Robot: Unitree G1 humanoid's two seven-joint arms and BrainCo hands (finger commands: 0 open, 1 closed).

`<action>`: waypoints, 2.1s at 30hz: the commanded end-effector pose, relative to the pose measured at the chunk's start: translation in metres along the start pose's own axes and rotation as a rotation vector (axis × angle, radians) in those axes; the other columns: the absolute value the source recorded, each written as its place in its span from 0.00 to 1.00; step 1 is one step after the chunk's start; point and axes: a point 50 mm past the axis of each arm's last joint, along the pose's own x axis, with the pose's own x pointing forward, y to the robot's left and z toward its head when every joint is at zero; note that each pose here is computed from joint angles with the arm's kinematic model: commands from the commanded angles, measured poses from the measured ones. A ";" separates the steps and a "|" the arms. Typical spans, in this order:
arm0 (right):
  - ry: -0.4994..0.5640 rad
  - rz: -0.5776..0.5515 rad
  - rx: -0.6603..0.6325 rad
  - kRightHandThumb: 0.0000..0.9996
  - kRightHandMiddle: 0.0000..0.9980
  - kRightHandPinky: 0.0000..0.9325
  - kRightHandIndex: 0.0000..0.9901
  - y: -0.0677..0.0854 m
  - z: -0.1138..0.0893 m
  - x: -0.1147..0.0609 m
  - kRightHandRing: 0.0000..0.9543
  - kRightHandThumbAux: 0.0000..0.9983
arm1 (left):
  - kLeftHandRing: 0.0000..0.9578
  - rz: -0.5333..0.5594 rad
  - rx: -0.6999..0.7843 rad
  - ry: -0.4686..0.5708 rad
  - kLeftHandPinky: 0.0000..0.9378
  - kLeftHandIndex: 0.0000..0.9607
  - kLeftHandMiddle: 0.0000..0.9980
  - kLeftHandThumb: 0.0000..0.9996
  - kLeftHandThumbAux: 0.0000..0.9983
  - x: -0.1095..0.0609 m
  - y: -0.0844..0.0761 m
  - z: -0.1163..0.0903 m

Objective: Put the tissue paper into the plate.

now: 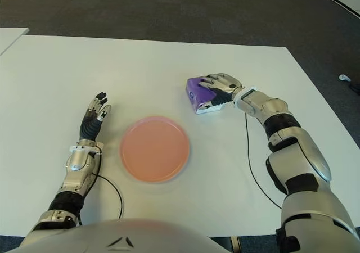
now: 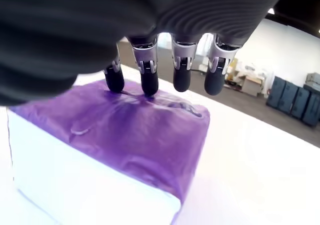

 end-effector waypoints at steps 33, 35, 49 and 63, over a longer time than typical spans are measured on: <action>0.066 0.029 0.016 0.50 0.00 0.00 0.00 0.007 -0.016 -0.012 0.00 0.13 | 0.00 0.016 -0.013 0.114 0.00 0.00 0.00 0.00 0.44 -0.012 0.001 -0.017; 0.071 0.028 0.013 0.50 0.00 0.00 0.00 0.008 -0.016 -0.012 0.00 0.14 | 0.00 0.015 -0.011 0.112 0.00 0.00 0.00 0.00 0.43 -0.012 0.002 -0.017; 0.109 0.008 0.032 0.45 0.00 0.00 0.00 0.011 -0.015 -0.006 0.00 0.15 | 0.00 0.032 -0.009 0.126 0.00 0.00 0.00 0.00 0.43 -0.012 0.005 -0.019; 0.111 -0.021 0.004 0.43 0.00 0.00 0.00 0.009 -0.011 0.004 0.00 0.15 | 0.00 0.041 -0.005 0.138 0.00 0.00 0.00 0.00 0.43 -0.014 0.005 -0.021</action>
